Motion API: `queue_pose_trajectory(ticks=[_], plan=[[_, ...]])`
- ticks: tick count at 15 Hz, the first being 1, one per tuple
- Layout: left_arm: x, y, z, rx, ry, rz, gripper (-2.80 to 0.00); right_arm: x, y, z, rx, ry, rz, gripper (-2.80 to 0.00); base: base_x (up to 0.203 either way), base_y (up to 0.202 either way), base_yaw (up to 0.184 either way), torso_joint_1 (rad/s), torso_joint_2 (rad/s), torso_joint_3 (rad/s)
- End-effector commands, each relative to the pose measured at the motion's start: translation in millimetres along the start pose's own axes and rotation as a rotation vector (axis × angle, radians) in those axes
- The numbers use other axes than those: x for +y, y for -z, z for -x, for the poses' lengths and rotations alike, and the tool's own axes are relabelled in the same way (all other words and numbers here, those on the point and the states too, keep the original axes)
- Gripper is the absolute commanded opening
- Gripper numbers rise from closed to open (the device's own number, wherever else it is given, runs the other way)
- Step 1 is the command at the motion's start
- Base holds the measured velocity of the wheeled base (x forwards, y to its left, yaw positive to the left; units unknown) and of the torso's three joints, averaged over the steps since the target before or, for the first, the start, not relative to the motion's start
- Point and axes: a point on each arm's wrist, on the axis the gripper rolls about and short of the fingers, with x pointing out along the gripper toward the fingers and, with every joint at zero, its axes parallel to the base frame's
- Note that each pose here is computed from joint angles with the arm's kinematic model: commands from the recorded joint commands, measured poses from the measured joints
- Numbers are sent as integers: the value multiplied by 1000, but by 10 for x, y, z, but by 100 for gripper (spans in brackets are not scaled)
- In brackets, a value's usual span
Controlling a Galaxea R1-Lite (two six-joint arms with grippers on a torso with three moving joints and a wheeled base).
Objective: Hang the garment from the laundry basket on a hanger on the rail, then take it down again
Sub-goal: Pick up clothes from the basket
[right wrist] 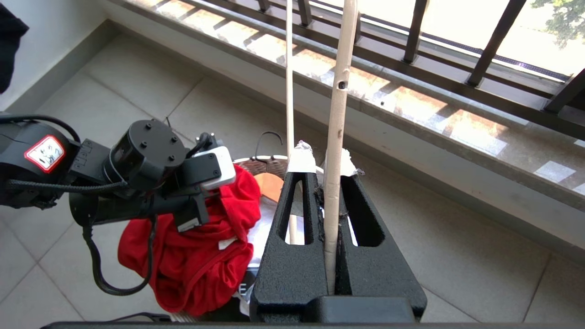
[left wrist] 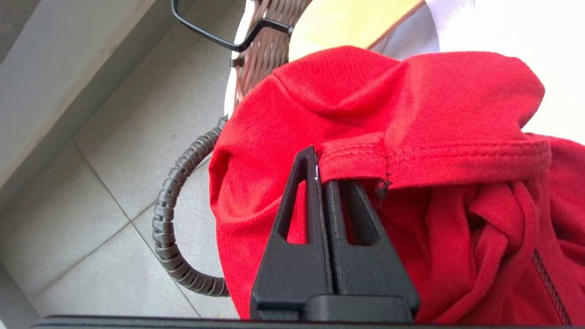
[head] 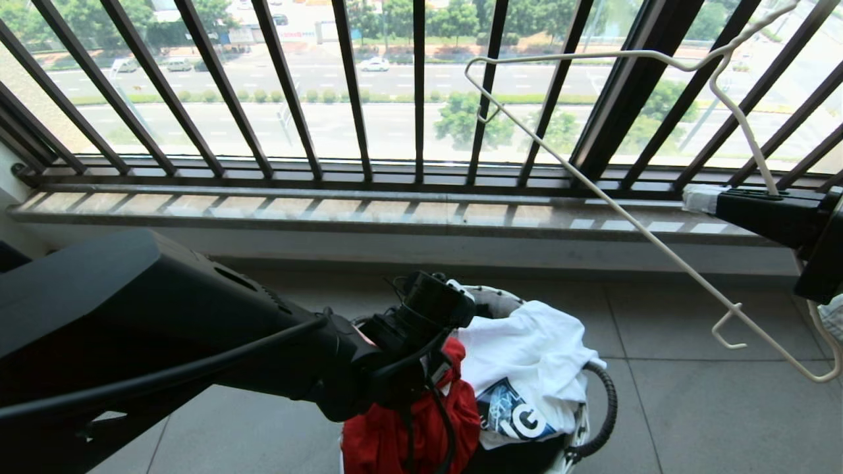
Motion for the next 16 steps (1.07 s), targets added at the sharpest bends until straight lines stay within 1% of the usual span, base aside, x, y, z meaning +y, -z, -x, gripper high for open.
queue_pose_trajectory(ticks=[1,3,4,6,8,10,12,14,16], plan=[[32,-16,-9,-5,-9,16,-280,0,-6,0,-3,-2,1,-280,0,0,0,0,0,0],[62,-50,9,-15,-14,46,-280,0,-8,0,-4,-1,0,-280,0,0,0,0,0,0],[78,-66,28,-22,-16,51,-280,0,-8,0,-4,-1,2,-280,0,0,0,0,0,0],[173,-135,144,-55,-25,76,-280,1,-14,6,-7,-1,1,-280,0,0,0,0,0,0],[313,-217,318,-99,-36,111,-280,1,-14,6,-7,-1,1,-280,0,0,0,0,0,0],[405,-243,429,-115,-46,125,-280,0,-12,1,-6,-1,0,-280,0,0,0,0,0,0],[469,-183,422,-78,-68,101,-280,0,-12,1,-6,-1,0,-280,0,0,0,0,0,0],[520,-124,483,1,-108,58,-280,0,-10,-3,-5,-1,0,-280,0,0,0,0,0,0],[551,-120,557,10,-126,52,-280,-1,-10,-4,-4,-1,0,-280,0,0,0,0,0,0]])
